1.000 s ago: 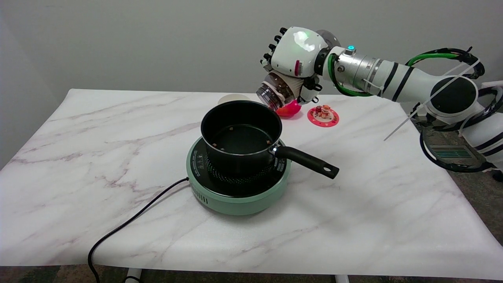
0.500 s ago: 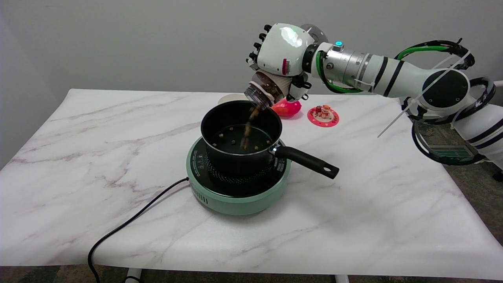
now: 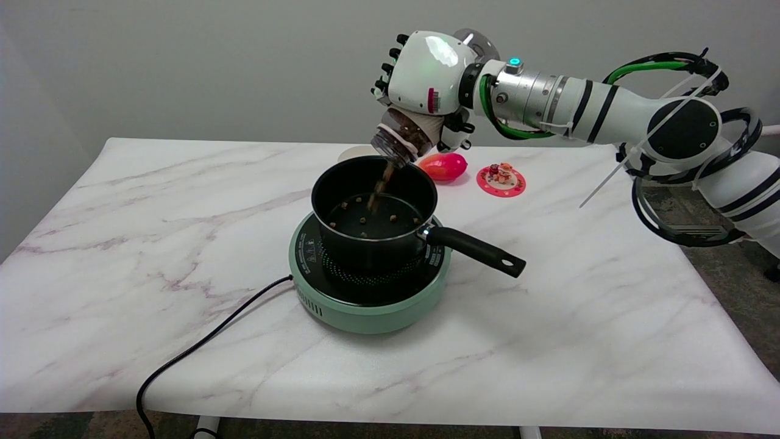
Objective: Pour the contents of the bottle into the soup pot.
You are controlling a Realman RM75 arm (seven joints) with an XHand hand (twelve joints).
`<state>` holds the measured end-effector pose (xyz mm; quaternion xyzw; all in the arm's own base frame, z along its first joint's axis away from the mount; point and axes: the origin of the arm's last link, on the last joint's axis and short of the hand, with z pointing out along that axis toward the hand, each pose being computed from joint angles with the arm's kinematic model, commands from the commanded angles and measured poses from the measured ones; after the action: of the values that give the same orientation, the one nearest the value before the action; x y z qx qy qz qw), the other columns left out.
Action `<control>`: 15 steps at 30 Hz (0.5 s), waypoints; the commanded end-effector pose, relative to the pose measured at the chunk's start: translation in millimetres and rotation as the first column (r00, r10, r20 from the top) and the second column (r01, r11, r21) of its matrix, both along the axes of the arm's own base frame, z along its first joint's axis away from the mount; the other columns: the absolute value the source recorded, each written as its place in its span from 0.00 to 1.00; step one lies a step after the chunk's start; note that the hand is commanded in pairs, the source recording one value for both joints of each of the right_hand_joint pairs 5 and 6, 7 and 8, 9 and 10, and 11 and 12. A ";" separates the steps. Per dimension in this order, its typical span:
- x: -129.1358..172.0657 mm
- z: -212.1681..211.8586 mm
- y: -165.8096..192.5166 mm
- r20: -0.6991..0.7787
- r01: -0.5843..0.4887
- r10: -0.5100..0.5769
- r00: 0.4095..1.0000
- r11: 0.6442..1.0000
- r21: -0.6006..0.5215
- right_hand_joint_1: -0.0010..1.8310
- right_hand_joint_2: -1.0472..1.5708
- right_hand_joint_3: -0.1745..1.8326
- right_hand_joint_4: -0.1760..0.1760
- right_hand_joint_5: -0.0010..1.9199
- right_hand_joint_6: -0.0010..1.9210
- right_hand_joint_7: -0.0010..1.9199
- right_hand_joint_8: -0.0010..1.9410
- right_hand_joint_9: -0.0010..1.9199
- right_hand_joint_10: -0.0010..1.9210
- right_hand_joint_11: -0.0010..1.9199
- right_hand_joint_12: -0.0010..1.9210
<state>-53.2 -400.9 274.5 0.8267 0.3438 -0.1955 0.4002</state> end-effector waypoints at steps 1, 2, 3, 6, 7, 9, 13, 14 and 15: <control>5.8 -0.9 -4.9 -0.044 -0.016 0.016 0.999 1.000 0.000 0.76 0.79 0.35 0.50 0.92 0.92 0.90 0.89 0.69 0.69 0.62 0.62; 7.5 -0.5 -5.4 -0.051 -0.020 0.020 0.999 1.000 -0.001 0.76 0.79 0.35 0.50 0.92 0.92 0.90 0.89 0.69 0.69 0.62 0.62; 8.5 -0.1 -5.9 -0.054 -0.023 0.023 0.998 1.000 -0.003 0.76 0.79 0.35 0.50 0.92 0.92 0.90 0.89 0.69 0.69 0.62 0.62; 11.8 -1.1 -6.7 -0.063 -0.026 0.026 0.998 1.000 0.002 0.76 0.78 0.36 0.50 0.91 0.91 0.90 0.89 0.69 0.69 0.62 0.62; 13.1 -1.1 -6.9 -0.069 -0.029 0.029 0.997 1.000 0.003 0.76 0.78 0.36 0.50 0.91 0.91 0.90 0.89 0.69 0.69 0.62 0.62; 13.8 -1.2 -7.1 -0.073 -0.032 0.032 0.997 0.999 0.002 0.76 0.78 0.36 0.50 0.91 0.91 0.90 0.89 0.69 0.69 0.62 0.62; 14.1 -0.6 -7.4 -0.076 -0.032 0.032 0.997 0.999 0.001 0.76 0.78 0.36 0.50 0.91 0.91 0.90 0.89 0.69 0.69 0.62 0.62; 5.9 -45.7 25.1 -0.240 -0.027 0.056 0.969 0.992 0.123 0.76 0.78 0.36 0.50 0.91 0.91 0.90 0.89 0.69 0.69 0.62 0.62; 13.6 -4.4 -5.3 -0.092 -0.031 0.032 0.995 0.999 0.012 0.76 0.78 0.36 0.50 0.91 0.91 0.90 0.89 0.69 0.69 0.62 0.62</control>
<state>-45.3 -405.5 273.3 0.8191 0.3607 -0.2095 0.3938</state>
